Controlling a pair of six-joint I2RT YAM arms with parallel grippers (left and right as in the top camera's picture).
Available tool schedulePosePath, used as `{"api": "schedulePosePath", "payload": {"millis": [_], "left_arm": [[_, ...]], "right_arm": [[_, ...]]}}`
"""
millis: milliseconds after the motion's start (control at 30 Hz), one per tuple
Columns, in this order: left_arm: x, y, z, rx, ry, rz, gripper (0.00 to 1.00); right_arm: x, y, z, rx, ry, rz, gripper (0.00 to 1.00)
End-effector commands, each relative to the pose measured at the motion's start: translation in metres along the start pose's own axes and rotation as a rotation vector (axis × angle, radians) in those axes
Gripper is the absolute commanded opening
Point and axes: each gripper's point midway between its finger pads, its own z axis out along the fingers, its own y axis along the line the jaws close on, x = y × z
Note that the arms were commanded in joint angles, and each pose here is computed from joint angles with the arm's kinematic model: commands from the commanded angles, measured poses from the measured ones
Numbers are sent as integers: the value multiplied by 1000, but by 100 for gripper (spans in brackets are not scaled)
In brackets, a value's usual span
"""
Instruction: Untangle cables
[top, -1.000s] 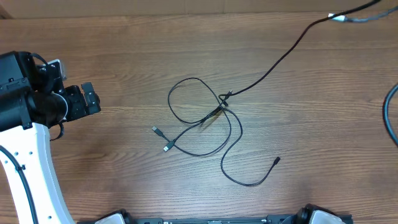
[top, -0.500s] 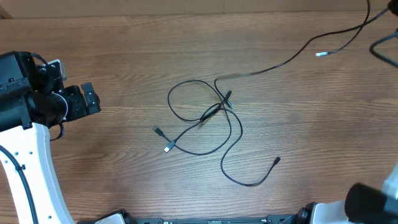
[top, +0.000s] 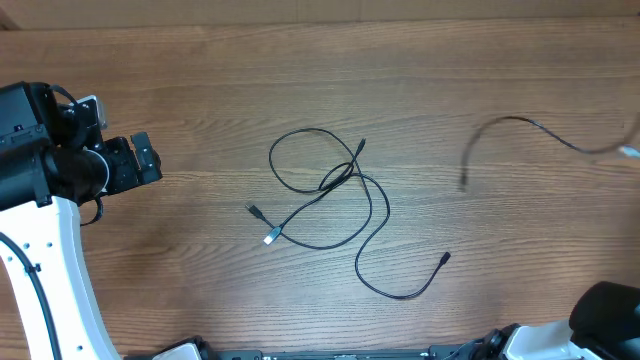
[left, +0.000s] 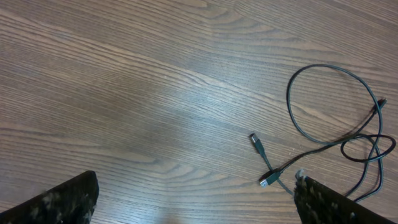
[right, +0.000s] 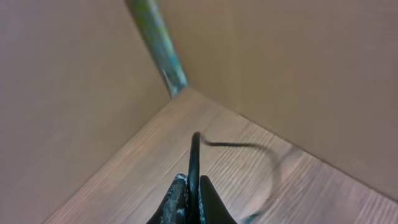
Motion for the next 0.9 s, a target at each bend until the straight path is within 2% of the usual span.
{"api": "schedulePosePath", "payload": {"millis": [0,233,367,467,667,767,867], "left_arm": [[-2,-1,-1,7,-4,17,100],[-2,-1,-1,7,-5,16,100],[-2,-1,-1,7,-4,16,100],[-2,-1,-1,7,-4,16,100],[-2,-1,-1,7,-4,16,100],[-2,-1,-1,7,-4,16,99],[-2,-1,-1,7,-4,16,100]], "right_arm": [[-19,-4,-24,-34,-58,24,4],[-37,-55,-29,87,-113,71,4],[-56,-113,-58,221,-201,212,4],[-68,-137,-89,271,-268,245,4],[-90,-133,-155,274,-410,235,4],[-91,-129,-165,270,-426,233,4],[-84,-134,-153,282,-384,233,4]]}}
